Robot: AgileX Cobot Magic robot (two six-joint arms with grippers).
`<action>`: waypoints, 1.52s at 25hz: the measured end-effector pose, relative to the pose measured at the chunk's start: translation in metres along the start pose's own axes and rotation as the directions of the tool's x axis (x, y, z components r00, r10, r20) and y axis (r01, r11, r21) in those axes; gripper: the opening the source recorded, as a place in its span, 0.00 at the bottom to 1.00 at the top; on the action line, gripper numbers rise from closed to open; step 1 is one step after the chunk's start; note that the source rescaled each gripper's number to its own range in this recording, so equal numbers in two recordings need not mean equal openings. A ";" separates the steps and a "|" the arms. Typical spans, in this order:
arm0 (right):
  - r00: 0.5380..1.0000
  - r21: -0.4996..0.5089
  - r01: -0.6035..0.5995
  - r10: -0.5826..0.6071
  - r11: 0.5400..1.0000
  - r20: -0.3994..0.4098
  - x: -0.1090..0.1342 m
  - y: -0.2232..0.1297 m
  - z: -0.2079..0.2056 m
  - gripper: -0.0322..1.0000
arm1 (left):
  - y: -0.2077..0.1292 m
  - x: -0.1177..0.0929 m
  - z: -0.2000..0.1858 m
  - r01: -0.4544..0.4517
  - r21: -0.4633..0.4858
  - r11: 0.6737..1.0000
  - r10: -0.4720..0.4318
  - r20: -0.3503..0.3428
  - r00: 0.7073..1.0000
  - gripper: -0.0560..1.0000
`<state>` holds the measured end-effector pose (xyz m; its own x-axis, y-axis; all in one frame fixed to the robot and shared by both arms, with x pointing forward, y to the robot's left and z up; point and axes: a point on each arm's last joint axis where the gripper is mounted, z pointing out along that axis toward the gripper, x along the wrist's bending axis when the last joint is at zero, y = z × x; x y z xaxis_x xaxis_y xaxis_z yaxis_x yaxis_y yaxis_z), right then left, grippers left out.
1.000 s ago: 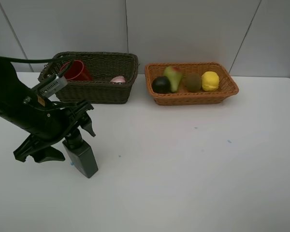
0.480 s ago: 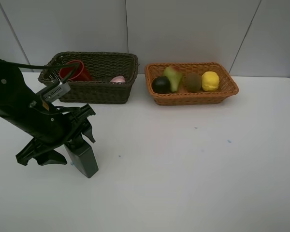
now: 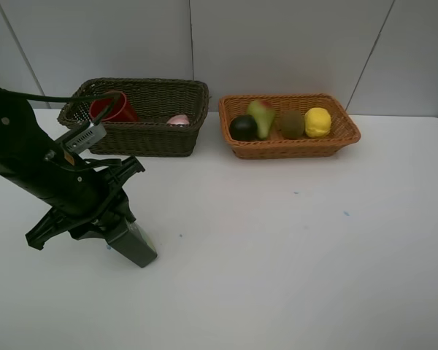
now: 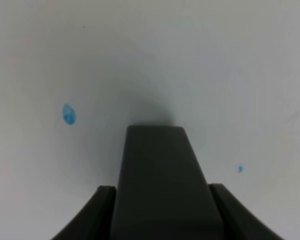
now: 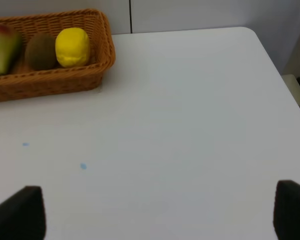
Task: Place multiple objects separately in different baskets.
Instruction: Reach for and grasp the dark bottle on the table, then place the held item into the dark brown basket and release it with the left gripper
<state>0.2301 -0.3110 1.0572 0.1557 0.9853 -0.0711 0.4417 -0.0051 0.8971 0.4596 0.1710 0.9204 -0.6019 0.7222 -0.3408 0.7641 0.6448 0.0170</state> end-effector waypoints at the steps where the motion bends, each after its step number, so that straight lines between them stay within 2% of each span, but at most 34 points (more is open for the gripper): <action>1: 1.000 0.000 0.000 0.000 1.000 0.000 0.000 0.000 0.000 1.00 | 0.000 0.000 0.000 0.000 0.001 1.000 0.000 -0.001 1.000 0.50; 15: 1.000 0.000 0.000 0.000 1.000 0.000 0.000 0.000 0.000 1.00 | -0.001 0.001 -0.001 -0.001 0.016 1.000 0.001 -0.017 1.000 0.50; 19: 1.000 0.000 0.000 0.000 1.000 0.000 0.000 0.000 0.000 1.00 | -0.002 -0.005 -0.012 -0.028 0.038 0.999 0.029 -0.024 0.999 0.50; 24: 1.000 0.000 0.000 0.000 1.000 0.000 0.000 0.000 0.000 1.00 | 0.006 -0.035 -0.045 -0.081 -0.023 0.996 0.083 0.090 0.992 0.50; 31: 1.000 0.000 0.000 0.000 1.000 0.000 0.000 0.000 0.000 1.00 | 0.021 -0.075 -0.082 -0.160 -0.123 0.979 0.180 0.175 0.968 0.50; 34: 1.000 0.000 0.000 0.000 1.000 0.000 0.000 0.000 0.000 1.00 | 0.028 -0.090 -0.098 -0.206 -0.201 0.958 0.246 0.198 0.949 0.50; 38: 1.000 0.000 0.000 0.000 1.000 0.000 0.000 0.000 0.000 1.00 | 0.040 -0.108 -0.121 -0.275 -0.338 0.900 0.356 0.207 0.911 0.50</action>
<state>0.2301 -0.3110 1.0572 0.1557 0.9853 -0.0711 0.4417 -0.0051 0.8971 0.5266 0.1489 1.0721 -0.2284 0.8360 -0.4989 0.7746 0.4665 0.4271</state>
